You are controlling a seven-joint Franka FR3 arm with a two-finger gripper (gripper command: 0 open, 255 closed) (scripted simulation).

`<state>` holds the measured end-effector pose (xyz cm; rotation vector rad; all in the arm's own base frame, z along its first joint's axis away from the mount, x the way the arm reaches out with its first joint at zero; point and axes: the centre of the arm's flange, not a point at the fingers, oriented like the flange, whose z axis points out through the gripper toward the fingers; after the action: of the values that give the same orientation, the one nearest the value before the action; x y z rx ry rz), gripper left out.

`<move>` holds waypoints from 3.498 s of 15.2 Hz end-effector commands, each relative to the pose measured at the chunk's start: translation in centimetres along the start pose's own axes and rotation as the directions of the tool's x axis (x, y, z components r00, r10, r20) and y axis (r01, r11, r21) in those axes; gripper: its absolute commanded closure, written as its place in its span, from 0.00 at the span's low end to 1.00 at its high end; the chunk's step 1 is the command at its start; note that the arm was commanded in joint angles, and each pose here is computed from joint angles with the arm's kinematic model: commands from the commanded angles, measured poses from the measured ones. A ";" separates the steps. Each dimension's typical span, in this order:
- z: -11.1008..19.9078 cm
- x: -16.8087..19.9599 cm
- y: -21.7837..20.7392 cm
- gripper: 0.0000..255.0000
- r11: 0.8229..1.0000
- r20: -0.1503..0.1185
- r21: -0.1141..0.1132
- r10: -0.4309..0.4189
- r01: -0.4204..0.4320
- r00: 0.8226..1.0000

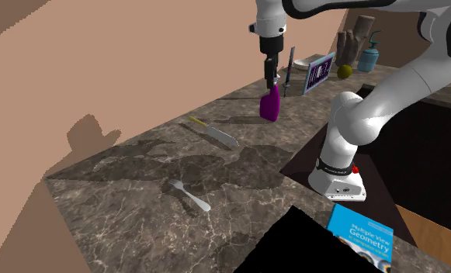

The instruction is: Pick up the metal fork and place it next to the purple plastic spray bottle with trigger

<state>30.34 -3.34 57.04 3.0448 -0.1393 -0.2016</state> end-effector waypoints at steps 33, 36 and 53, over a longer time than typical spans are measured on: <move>15.0 18.8 -32.4 0.00 0.936 0.052 0.132 0.323 -0.328 0.945; 16.2 21.1 -35.2 0.00 0.923 0.059 0.144 0.352 -0.357 0.934; 20.3 21.3 -36.1 1.00 0.922 0.060 0.145 0.355 -0.360 0.933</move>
<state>51.68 28.79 30.96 3.0919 -0.7392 -0.2215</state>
